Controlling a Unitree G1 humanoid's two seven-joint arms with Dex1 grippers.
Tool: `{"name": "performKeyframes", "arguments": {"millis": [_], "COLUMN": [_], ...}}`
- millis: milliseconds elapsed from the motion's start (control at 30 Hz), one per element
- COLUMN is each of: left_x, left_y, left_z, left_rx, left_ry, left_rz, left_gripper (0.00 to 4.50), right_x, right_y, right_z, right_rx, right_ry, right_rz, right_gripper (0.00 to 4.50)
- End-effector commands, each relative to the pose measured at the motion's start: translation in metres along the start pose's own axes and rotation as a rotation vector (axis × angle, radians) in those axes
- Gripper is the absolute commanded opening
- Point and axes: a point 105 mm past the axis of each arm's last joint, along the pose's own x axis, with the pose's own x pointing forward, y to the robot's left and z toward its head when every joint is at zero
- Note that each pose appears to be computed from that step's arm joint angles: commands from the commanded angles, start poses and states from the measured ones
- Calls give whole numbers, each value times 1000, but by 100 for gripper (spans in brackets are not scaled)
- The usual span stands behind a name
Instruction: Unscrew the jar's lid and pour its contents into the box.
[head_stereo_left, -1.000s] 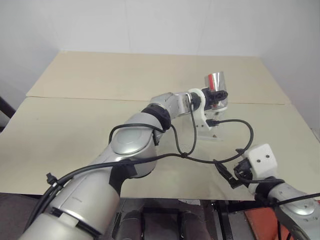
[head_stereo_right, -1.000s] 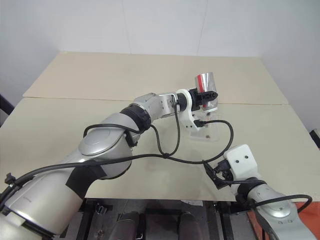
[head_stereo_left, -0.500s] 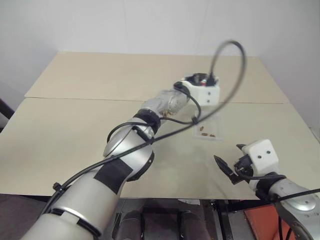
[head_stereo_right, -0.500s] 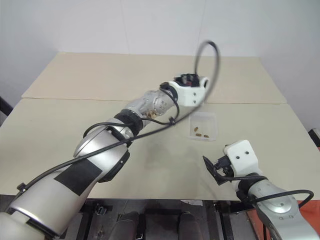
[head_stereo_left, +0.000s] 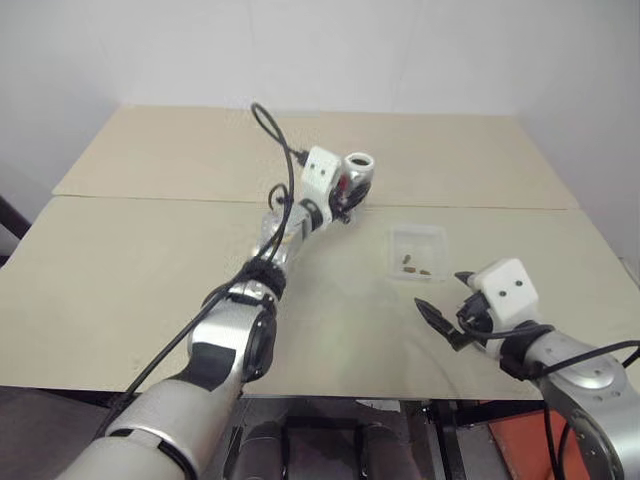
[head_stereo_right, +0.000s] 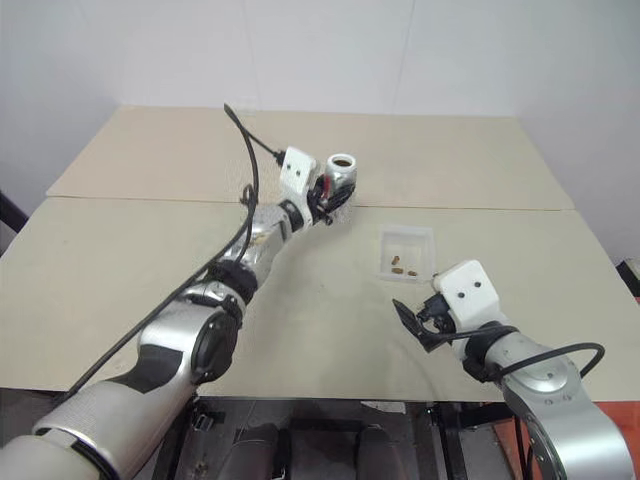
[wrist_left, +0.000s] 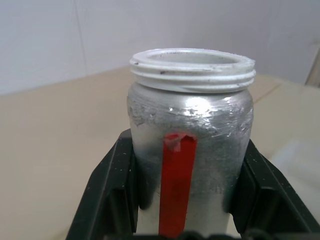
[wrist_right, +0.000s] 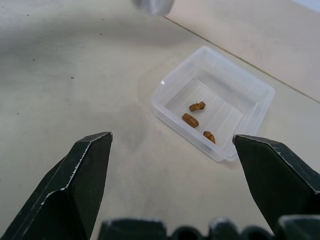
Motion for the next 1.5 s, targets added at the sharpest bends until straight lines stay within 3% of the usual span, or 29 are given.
{"name": "performKeyframes", "arguments": {"millis": [33, 167, 533, 567, 767, 1033, 1333, 1400, 1500], "left_x": [-2, -10, -20, -21, -22, -39, -118, -138, -164], "left_y": [-2, -5, -7, -7, -10, -13, -5, -2, -13], "left_z": [6, -14, -38, -39, -38, -23, -18, -9, 15], "left_rx": [42, 72, -43, -49, -48, -52, 27, 49, 50], "left_ry": [-51, -20, 17, 15, -10, -86, 17, 11, -39], "left_rz": [20, 38, 67, 69, 73, 67, 185, 186, 28], "left_gripper": [193, 193, 193, 268, 445, 445, 445, 445, 445], "right_x": [2, 6, 7, 8, 10, 12, 15, 15, 10], "right_y": [-1, -1, -1, -1, -1, -1, -10, -13, -19], "right_z": [12, 15, 13, 13, 13, 12, 11, 13, 18], "right_rx": [-44, -52, -79, -81, -93, -97, -108, -127, -176], "right_ry": [-52, -62, -56, -57, -57, -60, -57, -59, -87], "right_rz": [0, 9, 28, 28, 28, 25, 25, 38, 100], "right_gripper": [447, 447, 447, 450, 450, 450, 450, 450, 450]}}
